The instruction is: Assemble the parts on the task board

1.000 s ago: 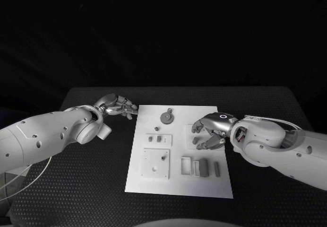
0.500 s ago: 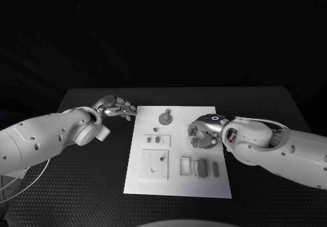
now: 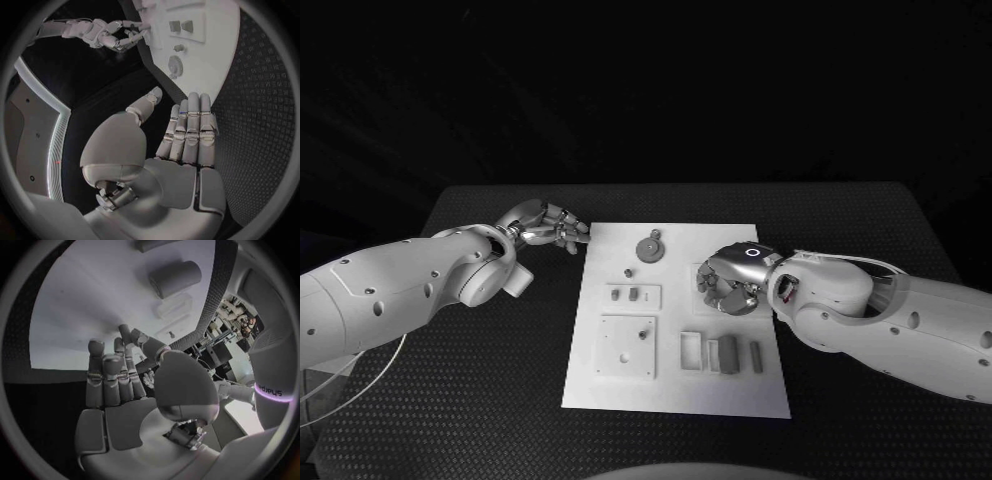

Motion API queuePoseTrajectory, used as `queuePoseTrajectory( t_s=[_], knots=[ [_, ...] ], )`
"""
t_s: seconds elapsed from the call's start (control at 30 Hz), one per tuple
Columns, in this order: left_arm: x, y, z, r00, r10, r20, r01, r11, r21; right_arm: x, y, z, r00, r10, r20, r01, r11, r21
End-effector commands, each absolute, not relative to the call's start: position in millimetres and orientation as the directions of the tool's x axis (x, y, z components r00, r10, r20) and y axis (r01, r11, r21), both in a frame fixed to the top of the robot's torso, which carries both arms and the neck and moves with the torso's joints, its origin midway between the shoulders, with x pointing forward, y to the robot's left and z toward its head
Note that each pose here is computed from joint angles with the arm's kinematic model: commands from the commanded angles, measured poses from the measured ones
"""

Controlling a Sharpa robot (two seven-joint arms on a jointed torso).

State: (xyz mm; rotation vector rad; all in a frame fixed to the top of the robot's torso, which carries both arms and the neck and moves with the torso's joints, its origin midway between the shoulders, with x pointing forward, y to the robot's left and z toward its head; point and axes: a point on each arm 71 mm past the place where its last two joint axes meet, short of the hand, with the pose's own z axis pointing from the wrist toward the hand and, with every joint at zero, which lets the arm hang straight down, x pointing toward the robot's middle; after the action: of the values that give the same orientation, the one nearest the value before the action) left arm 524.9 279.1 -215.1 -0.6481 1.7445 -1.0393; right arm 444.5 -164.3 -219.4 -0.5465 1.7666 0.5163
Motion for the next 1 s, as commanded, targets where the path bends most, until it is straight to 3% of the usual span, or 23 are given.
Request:
queuePoseTrajectory(
  t_s=[0.03,1.0],
  knots=[
    [524.7,277.2,-214.3,-0.399,-0.792,-0.461,0.040,0.488,-0.872,443.7,-162.8,-218.0,-0.200,-0.103,-0.974,-0.623,0.781,0.045],
    [523.7,278.9,-214.4,-0.402,-0.793,-0.458,0.035,0.487,-0.873,444.6,-162.0,-222.5,-0.168,-0.112,-0.979,-0.627,0.779,0.018]
  ],
)
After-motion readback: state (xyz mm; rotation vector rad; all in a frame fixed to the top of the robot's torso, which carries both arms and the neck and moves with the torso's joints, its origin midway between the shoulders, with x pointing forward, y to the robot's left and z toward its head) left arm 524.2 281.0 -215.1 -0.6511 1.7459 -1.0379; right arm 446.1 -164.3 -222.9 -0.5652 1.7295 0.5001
